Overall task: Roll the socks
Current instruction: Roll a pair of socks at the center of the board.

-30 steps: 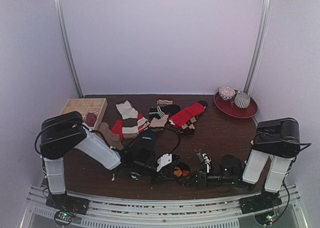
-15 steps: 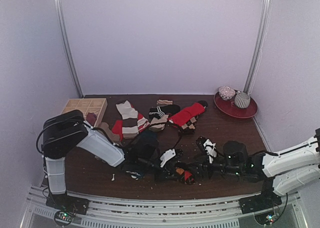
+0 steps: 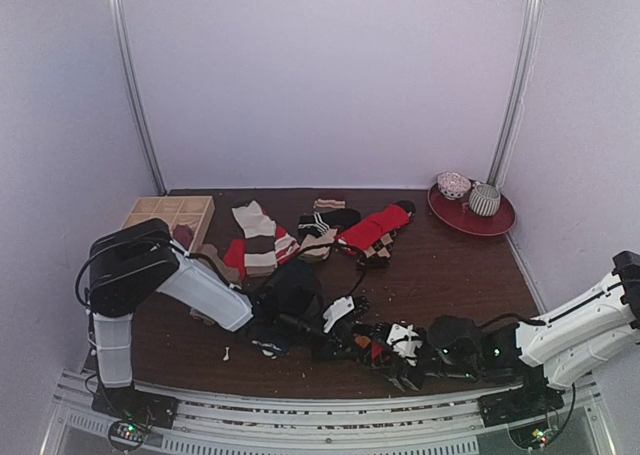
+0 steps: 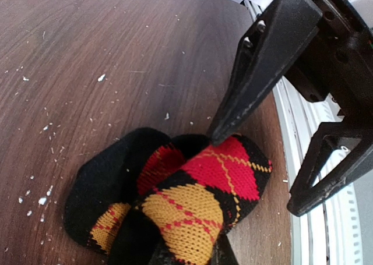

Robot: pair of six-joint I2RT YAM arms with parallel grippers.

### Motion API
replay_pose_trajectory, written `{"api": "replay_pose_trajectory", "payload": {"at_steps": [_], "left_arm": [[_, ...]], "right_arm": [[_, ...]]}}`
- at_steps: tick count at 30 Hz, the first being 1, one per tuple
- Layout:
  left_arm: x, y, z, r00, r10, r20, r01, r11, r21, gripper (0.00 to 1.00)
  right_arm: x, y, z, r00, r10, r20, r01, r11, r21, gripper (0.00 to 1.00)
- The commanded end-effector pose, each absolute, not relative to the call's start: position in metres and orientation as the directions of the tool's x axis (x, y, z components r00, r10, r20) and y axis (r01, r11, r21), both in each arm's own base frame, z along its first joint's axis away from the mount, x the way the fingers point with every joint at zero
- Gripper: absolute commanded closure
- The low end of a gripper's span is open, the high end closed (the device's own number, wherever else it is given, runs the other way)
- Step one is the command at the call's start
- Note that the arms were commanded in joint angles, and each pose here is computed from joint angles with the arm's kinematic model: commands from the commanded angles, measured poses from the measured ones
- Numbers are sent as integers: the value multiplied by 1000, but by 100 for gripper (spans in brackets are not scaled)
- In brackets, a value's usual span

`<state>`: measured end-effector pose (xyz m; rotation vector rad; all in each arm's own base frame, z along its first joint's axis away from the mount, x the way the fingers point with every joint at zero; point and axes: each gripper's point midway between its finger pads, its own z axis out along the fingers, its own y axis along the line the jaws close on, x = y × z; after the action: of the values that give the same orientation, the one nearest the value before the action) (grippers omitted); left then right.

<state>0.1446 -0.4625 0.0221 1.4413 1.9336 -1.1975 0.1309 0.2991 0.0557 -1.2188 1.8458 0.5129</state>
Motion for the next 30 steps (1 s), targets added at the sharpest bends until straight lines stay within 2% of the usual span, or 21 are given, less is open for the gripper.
{"api": "replay_pose_trajectory", "payload": {"at_steps": [1, 5, 7, 10, 12, 15, 17, 18, 21, 24, 28, 30], "left_arm": [[94, -354, -105, -511, 818, -267, 814, 360, -455, 100], [94, -353, -106, -507, 819, -267, 816, 357, -455, 100], [94, -353, -105, -505, 820, -268, 817, 354, -456, 100], [93, -353, -105, -502, 822, -269, 818, 349, -457, 100], [94, -354, -104, -499, 822, -275, 820, 345, -456, 100], [101, -359, -101, -496, 815, -300, 832, 348, -432, 100], [110, -369, -91, -480, 803, -355, 853, 332, -403, 99], [115, -374, -85, -468, 794, -387, 865, 323, -384, 96], [137, -391, -55, -420, 756, -502, 904, 305, -299, 74], [162, -403, -24, -372, 708, -600, 926, 328, -187, 58], [179, -417, 23, -288, 613, -736, 943, 315, -106, 40], [181, -419, 47, -226, 556, -800, 952, 299, -61, 36]], "right_arm": [[138, 299, 54, -113, -596, -795, -880, 432, -198, 33], [140, 302, 45, -125, -623, -772, -880, 428, -203, 36], [141, 303, 39, -143, -634, -760, -878, 435, -198, 41], [142, 303, 31, -173, -646, -743, -874, 449, -187, 63], [144, 302, 28, -202, -639, -742, -863, 474, -173, 73], [146, 298, 22, -282, -607, -743, -853, 513, -95, 84], [145, 294, 14, -370, -577, -728, -838, 545, -7, 85], [143, 292, 9, -411, -565, -716, -829, 558, 35, 86], [137, 282, -10, -547, -518, -657, -773, 613, 160, 86], [124, 270, -32, -661, -497, -562, -712, 653, 259, 86], [108, 256, -53, -754, -469, -460, -636, 695, 334, 86], [102, 254, -58, -787, -447, -426, -603, 706, 372, 86]]}}
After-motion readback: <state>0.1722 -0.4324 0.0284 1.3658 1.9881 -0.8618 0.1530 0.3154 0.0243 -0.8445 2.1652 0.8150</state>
